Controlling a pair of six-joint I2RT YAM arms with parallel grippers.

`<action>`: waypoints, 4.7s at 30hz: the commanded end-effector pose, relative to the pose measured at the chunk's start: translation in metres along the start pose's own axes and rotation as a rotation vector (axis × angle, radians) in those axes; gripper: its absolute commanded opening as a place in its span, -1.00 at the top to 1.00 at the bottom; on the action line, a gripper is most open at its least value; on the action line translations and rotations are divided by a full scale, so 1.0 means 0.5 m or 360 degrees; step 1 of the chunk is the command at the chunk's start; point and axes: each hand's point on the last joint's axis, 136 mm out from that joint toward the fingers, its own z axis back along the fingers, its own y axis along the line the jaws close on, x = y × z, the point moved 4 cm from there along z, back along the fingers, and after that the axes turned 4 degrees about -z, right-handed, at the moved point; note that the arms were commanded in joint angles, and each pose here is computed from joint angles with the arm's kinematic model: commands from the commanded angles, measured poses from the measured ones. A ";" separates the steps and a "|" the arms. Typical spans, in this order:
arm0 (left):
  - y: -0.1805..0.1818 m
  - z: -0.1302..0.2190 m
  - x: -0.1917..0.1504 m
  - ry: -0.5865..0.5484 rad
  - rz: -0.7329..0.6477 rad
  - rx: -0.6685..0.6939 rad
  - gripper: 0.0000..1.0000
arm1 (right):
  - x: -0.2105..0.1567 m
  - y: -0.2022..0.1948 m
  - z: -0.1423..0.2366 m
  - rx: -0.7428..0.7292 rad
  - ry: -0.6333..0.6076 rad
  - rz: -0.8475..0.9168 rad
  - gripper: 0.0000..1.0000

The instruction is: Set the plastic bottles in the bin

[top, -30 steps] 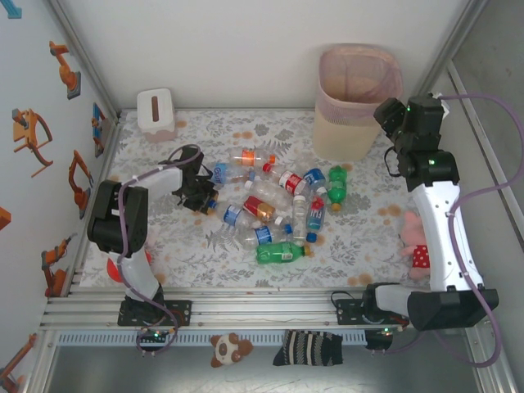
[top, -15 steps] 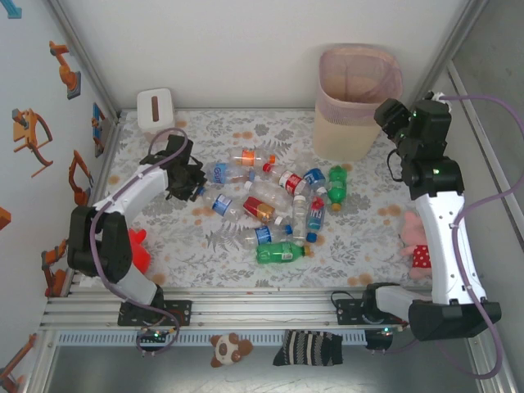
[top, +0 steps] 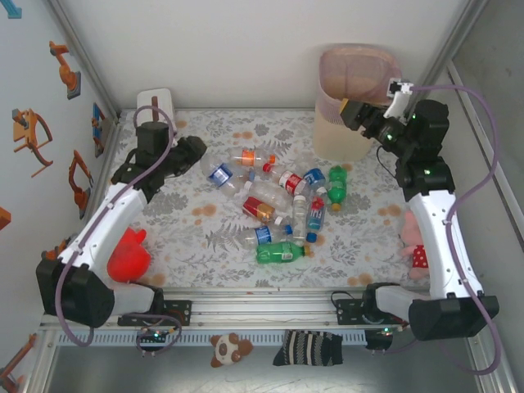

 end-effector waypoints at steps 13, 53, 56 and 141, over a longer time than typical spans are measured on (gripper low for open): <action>-0.307 0.173 -0.050 -0.0108 -0.1056 -0.1339 0.58 | -0.092 0.217 -0.016 0.0916 0.0333 0.0473 -0.47; -0.436 0.347 -0.135 -0.0173 -0.1550 -0.2113 0.62 | -0.279 0.374 0.043 0.1680 0.0878 0.0664 -0.34; -0.435 0.346 -0.135 -0.0172 -0.1547 -0.2109 0.59 | -0.278 0.377 0.043 0.1682 0.0878 0.0666 -0.25; -0.239 0.156 -0.105 -0.0416 -0.1295 -0.0943 -0.30 | -0.010 -0.538 -0.269 -0.1417 0.0663 0.0261 -0.04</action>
